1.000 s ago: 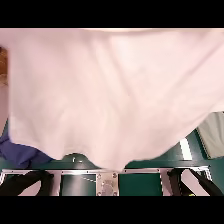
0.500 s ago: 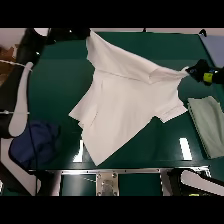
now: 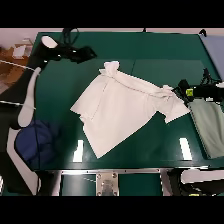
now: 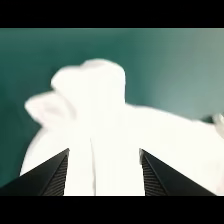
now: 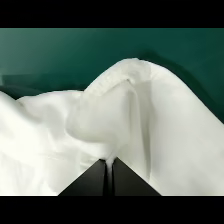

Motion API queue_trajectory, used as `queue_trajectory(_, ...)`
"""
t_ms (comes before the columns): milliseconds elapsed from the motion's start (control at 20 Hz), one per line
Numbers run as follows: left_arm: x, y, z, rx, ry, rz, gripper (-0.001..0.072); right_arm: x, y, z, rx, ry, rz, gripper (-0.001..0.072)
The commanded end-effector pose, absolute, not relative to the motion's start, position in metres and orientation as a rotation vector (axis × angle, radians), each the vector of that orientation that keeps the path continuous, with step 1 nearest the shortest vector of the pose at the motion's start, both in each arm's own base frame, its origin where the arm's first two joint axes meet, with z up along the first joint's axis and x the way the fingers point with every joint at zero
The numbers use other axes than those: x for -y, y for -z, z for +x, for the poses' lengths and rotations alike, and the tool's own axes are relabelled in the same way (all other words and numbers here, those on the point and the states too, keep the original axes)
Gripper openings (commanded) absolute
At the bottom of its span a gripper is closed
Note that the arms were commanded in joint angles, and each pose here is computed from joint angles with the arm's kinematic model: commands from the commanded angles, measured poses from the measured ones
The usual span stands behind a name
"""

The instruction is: Fold the shirts.

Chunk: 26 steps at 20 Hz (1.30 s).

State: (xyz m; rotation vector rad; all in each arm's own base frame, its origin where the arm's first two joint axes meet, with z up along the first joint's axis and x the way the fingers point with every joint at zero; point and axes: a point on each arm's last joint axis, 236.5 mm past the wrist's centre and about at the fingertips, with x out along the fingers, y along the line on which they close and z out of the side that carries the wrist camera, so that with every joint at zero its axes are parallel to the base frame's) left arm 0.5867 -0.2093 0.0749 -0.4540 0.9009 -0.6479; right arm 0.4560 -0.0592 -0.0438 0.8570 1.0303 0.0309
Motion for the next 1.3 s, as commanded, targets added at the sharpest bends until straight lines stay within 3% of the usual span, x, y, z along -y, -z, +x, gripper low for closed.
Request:
queue_trajectory(0,0.154,-0.065,0.507,-1.294,0.644,-0.549,0.0512,0.058,0.031,0.46,-1.039,-0.083,0.838,0.0019)
queue_trajectory(200,0.12,-0.029,0.423,-1.641,0.497,-0.498,0.051,0.059,0.027,0.462,-1.031,-0.087,0.83,0.0019)
queue_trajectory(300,0.125,-0.01,0.388,-1.655,0.459,-0.468,0.051,0.059,0.028,0.462,-1.033,-0.091,0.825,0.0019)
queue_trajectory(550,0.133,0.06,0.293,-1.67,0.356,-0.587,0.0513,0.058,0.027,0.461,-1.036,-0.095,0.825,0.002)
queue_trajectory(650,0.144,0.08,0.292,-1.613,0.345,-0.684,0.0513,0.057,0.028,0.461,-1.038,-0.097,0.825,0.002)
queue_trajectory(850,0.17,0.086,0.332,-1.445,0.397,-0.886,0.0512,0.055,0.028,0.459,-1.047,-0.105,0.828,0.0019)
queue_trajectory(1000,0.183,0.101,0.341,-1.423,0.407,-0.918,0.0508,0.055,0.028,0.459,-1.047,-0.105,0.828,0.0019)
queue_trajectory(1050,0.185,0.104,0.342,-1.422,0.419,-0.915,0.0352,0.055,0.028,0.459,-1.048,-0.106,0.829,0.0019)
queue_trajectory(1100,0.185,0.101,0.348,-1.389,0.443,-0.899,0.01,0.055,0.028,0.459,-1.049,-0.106,0.829,0.0019)
queue_trajectory(1150,0.181,0.095,0.358,-1.358,0.454,-0.887,0.0024,0.056,0.028,0.458,-1.05,-0.106,0.83,0.0019)
queue_trajectory(1250,0.157,0.076,0.393,-1.268,0.438,-0.864,0.0024,0.053,0.028,0.456,-1.061,-0.115,0.831,0.0019)
